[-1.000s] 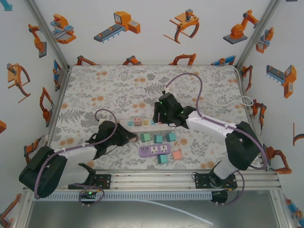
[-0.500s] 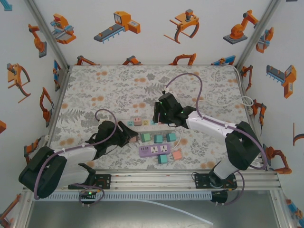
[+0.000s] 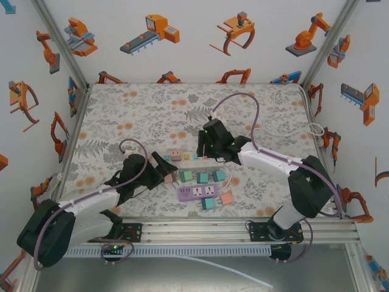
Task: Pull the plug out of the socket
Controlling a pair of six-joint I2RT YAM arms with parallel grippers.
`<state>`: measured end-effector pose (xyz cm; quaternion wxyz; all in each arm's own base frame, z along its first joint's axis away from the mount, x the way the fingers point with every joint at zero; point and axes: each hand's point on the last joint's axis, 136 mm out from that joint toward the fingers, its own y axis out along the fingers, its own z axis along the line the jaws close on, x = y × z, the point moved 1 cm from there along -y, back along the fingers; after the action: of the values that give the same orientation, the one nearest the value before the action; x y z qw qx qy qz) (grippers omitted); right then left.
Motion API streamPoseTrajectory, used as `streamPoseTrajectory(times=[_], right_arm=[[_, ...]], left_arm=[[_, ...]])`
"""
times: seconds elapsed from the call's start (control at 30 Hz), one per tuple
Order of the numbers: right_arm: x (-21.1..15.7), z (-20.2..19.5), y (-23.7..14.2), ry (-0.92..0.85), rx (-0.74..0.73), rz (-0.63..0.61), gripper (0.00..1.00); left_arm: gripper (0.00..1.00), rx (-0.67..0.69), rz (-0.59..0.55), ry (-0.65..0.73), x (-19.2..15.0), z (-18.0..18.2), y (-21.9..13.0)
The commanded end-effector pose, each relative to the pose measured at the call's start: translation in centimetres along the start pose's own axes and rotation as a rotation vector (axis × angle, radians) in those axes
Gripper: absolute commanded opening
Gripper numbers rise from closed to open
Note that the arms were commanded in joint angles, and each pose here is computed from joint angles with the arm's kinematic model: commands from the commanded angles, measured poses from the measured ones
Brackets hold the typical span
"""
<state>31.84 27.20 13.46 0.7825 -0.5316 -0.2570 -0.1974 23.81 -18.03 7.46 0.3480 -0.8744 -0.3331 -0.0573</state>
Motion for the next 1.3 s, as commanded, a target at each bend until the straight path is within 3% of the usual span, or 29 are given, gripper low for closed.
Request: streamPoseTrajectory(times=[0.0, 0.23, 0.4, 0.6, 0.7, 0.73, 0.97, 1.27], right_arm=[[2.9, 1.1, -2.1, -0.064, 0.024, -0.084, 0.59], [4.6, 5.3, -3.9, -0.359, 0.208, -0.131, 0.60], [4.3, 10.1, -5.3, -0.632, 0.487, -0.202, 0.59], [3.5, 11.9, -4.7, -0.883, 0.600, -0.319, 0.59], [2.0, 12.4, -3.6, -1.006, 0.652, -0.299, 0.60], [1.5, 12.5, -3.2, -1.034, 0.671, -0.280, 0.60], [-0.6, 12.8, 0.0, -1.091, 0.734, -0.157, 0.59], [-2.3, 13.2, 3.1, -1.084, 0.785, -0.069, 0.57]], left_arm=[[1.00, 0.078, -0.021, 0.090, 0.6, 0.6, -1.2], [0.97, 0.156, -0.061, 0.232, 2.5, -0.3, -4.2], [0.97, 0.195, -0.118, 0.277, 4.9, -1.0, -5.8], [0.97, 0.203, -0.127, 0.286, 7.6, -1.4, -6.5], [0.99, 0.262, -0.102, 0.317, 8.6, -1.0, -6.4], [0.96, 0.282, -0.096, 0.340, 8.9, -0.9, -6.3], [0.75, 0.332, -0.074, 0.421, 10.8, -1.0, -4.8], [0.62, 0.253, 0.039, 0.427, 11.4, -2.0, -0.4]])
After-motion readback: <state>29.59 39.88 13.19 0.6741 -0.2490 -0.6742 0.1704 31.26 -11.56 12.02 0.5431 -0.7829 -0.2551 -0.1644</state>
